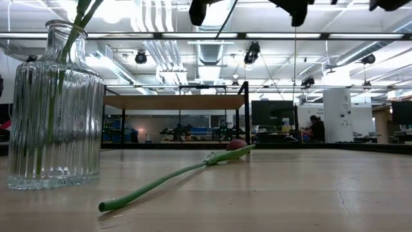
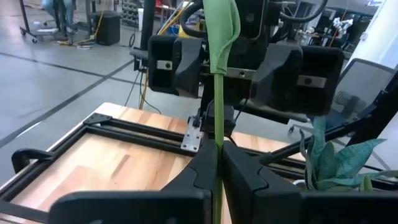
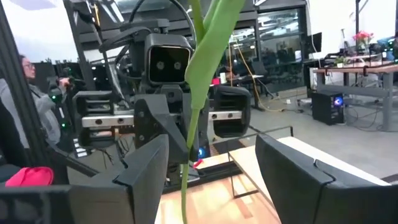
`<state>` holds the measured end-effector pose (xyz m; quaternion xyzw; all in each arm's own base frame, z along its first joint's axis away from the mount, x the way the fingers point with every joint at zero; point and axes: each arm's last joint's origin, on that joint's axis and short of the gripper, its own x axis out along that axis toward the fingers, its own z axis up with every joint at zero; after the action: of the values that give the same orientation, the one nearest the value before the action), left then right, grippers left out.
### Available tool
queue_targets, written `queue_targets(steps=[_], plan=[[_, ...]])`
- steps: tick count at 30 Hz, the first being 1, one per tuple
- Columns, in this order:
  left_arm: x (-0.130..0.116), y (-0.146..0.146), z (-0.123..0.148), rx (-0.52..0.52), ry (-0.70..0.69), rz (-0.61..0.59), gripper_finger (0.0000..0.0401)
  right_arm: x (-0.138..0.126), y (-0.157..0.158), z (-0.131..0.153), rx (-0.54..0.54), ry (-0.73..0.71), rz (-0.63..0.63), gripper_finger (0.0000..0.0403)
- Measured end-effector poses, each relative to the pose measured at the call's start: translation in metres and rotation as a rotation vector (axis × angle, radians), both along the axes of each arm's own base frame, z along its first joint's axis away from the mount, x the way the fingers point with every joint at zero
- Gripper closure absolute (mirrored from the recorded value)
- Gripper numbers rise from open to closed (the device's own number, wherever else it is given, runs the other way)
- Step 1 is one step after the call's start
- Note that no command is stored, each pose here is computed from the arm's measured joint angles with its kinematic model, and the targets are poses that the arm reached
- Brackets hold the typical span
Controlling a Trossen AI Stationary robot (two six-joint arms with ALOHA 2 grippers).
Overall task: Pick and place flowers into a vace then onto a shelf
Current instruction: Put the light red flower into the right transparent vase
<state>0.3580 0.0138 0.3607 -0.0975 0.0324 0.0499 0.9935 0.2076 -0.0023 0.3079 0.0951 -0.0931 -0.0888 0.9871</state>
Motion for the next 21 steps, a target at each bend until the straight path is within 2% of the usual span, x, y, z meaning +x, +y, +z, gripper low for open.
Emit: queue_targets(steps=[6,12,21], plan=[[0.0,-0.001,0.003,0.0,-0.035,-0.025,0.0401,0.011,-0.001,0.003,0.01,0.01,-0.059,0.0172],[0.005,-0.001,-0.003,-0.002,-0.015,-0.033,0.0401,0.019,0.0,0.015,0.004,-0.014,-0.017,0.0177],[0.012,-0.001,-0.011,-0.002,0.002,-0.034,0.0401,0.028,0.0,0.023,-0.011,-0.015,-0.022,0.0184]])
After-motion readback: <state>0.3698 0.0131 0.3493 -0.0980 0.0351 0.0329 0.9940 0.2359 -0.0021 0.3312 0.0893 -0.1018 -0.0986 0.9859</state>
